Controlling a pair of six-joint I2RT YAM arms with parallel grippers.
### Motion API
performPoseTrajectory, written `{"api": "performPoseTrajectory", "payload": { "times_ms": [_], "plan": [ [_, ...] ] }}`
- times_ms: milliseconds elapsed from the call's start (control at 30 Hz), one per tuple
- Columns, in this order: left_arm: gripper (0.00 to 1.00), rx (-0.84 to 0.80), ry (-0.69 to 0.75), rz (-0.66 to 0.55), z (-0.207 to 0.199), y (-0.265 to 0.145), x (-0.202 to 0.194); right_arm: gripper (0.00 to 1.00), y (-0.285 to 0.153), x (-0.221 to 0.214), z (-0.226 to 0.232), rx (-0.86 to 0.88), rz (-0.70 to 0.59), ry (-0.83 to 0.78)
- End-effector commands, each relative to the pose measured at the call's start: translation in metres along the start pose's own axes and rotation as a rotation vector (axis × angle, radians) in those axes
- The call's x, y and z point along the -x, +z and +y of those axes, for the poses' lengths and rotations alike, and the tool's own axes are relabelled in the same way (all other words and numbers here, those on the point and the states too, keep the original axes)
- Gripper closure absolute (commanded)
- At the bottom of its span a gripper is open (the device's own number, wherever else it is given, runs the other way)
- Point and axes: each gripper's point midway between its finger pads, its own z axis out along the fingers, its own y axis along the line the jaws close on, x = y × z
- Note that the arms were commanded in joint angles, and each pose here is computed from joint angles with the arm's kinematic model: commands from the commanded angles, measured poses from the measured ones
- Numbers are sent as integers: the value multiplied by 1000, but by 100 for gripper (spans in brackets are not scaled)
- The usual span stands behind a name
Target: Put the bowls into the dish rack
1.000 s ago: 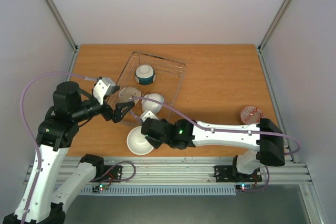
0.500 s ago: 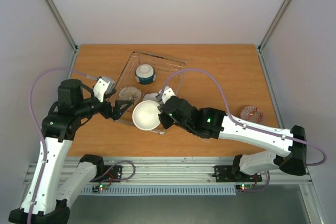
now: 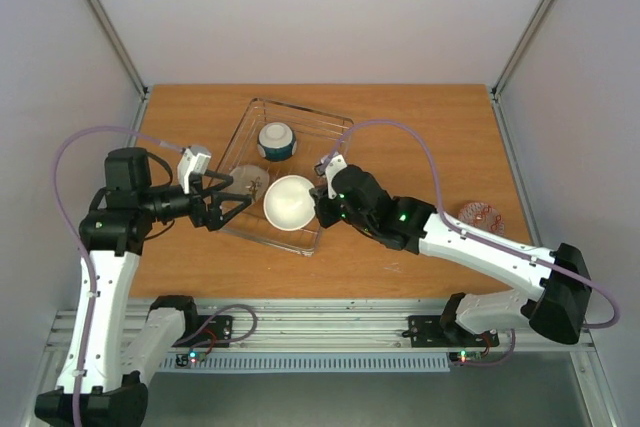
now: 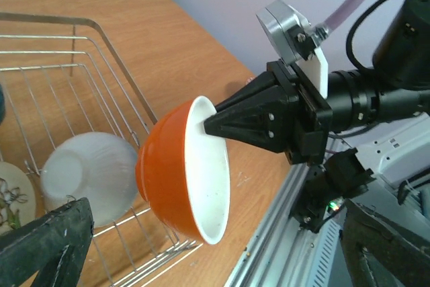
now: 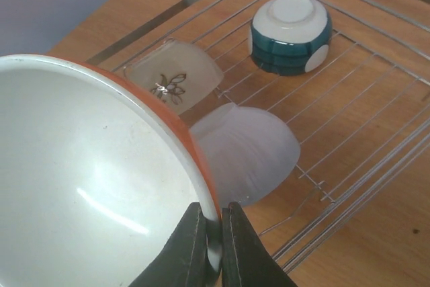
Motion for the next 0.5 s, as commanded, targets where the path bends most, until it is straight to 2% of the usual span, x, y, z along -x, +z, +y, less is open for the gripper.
{"api": "performPoseTrajectory", "payload": {
  "times_ms": [0,233,467],
  "plan": [
    [1,-82,-35,-2,-9,1,-2,99,-18,36,19,218,-163,71],
    [1,-85,-39,2,-8,2,-5,99,-25,44,41,439,-227,91],
    [1,-78,-43,7,-5,4,-8,99,-33,51,61,572,-275,80]
  ]
}}
